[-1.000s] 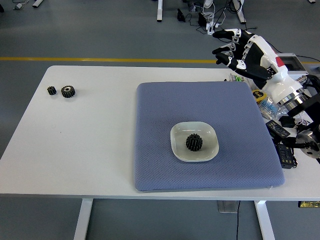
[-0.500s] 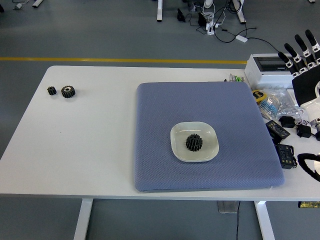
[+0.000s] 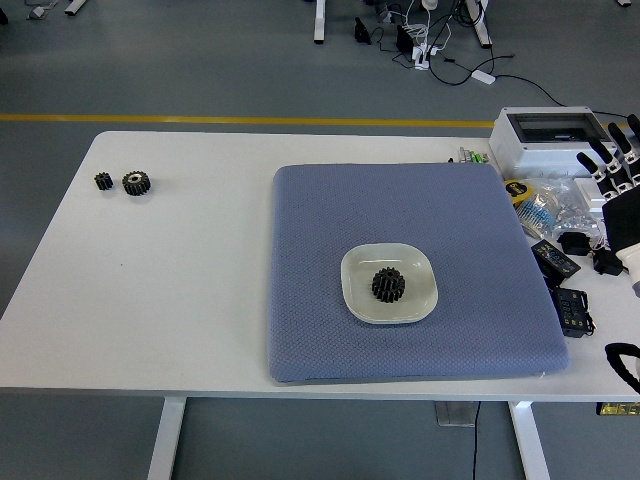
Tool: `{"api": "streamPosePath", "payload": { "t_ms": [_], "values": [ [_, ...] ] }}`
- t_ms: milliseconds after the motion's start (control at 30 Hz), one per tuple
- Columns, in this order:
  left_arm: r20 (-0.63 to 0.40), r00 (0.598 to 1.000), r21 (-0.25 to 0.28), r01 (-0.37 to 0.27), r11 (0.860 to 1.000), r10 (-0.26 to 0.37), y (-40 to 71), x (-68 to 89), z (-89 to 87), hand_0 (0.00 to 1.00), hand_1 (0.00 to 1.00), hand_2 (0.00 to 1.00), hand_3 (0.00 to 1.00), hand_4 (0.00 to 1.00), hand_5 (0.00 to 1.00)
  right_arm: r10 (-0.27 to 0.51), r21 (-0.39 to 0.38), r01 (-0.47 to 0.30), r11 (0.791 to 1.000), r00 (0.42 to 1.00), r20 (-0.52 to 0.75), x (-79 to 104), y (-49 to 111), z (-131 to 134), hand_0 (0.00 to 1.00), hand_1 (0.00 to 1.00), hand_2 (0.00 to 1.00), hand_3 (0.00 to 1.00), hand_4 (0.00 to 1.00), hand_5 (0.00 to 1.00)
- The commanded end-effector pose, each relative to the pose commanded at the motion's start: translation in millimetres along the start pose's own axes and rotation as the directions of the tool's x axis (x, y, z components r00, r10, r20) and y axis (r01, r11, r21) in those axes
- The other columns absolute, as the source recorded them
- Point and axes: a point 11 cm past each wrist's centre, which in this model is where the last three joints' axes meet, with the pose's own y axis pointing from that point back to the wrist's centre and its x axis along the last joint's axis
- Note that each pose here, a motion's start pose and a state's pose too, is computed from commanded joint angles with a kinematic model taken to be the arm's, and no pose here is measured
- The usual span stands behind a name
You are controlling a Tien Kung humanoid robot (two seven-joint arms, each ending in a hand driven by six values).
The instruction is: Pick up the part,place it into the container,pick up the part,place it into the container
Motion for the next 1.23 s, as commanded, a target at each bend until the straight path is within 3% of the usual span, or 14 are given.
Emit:
{"api": "streamPosePath", "payload": {
  "t_ms": [667,867,1233],
  "values": [
    [0.002,1.0,0.002,-0.001,1.0,0.001,-0.1,0.4,-1.4,0.684,0.672,0.677,0.566,0.665,0.611,0.008,-0.05,-0.01,0.999,0.999,-0.048,3.0,5.9,5,0.783,0.777,0.865,0.871,0.998,0.866],
    [0.007,1.0,0.004,-0.002,1.0,0.001,-0.2,0.9,-3.6,0.685,0.672,0.676,0.566,0.664,0.61,-0.016,-0.165,-0.015,0.986,0.983,-0.182,12.4,10.3,6,0.775,0.767,0.826,0.836,0.998,0.877],
    [0.022,1.0,0.009,-0.009,1.0,0.009,-0.5,3.1,-8.5,0.684,0.672,0.677,0.566,0.663,0.61,-0.03,-0.2,-0.024,0.979,0.964,-0.263,36.9,28.0,-9,0.764,0.751,0.8,0.811,0.998,0.883]
  ]
}}
